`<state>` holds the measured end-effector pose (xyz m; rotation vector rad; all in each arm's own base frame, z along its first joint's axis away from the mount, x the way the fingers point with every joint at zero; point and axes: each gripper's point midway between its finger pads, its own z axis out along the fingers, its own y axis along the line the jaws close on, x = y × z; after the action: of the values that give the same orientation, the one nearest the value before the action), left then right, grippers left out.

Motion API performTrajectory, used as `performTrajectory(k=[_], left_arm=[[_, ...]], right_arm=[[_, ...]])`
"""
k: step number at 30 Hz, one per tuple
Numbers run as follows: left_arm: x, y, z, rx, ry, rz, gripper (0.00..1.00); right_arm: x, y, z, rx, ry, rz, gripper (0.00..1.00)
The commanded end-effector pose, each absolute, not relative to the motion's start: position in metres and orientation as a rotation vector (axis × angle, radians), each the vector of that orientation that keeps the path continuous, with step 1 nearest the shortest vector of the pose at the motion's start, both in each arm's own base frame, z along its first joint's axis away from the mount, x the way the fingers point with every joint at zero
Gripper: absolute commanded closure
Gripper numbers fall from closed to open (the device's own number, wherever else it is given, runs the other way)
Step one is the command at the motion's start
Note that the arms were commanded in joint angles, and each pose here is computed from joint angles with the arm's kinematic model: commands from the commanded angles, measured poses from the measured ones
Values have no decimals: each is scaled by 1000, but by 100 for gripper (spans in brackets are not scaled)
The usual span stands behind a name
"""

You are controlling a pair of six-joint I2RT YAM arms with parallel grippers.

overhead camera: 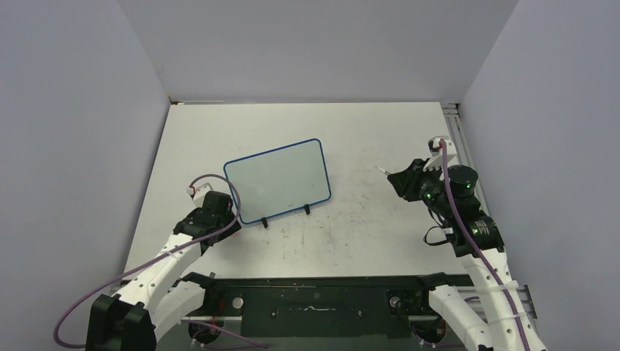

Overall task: Write a sentence on the whiteboard
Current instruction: Place the pen cap at the center of the board.

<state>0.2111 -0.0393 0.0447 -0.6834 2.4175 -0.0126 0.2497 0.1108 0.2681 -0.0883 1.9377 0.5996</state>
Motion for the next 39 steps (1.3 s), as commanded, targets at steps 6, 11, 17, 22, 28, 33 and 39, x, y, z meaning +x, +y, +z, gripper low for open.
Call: performTrajectory(k=[6,11,17,22,28,33,39], left_arm=[[228,-37,79,-688,2294,-49,20],[233,-32,114,-642,2237,-37,18],[236,-36,155,-468,2213,-62,27],[234,-63,178,-296,2209,-141,37],[222,-129,186,-104,2232,-199,38],[226,-177,176,-57,2250,-299,38],[228,-202,146,-86,2286,-361,39]], right_arm=[[251,109,288,-101,1865,590,95],[251,108,291,-98,1864,584,95],[250,106,296,-81,1851,581,95],[249,105,299,-78,1842,580,95],[248,106,301,-76,1823,587,95],[246,106,302,-72,1827,593,95],[242,105,300,-63,1823,593,95]])
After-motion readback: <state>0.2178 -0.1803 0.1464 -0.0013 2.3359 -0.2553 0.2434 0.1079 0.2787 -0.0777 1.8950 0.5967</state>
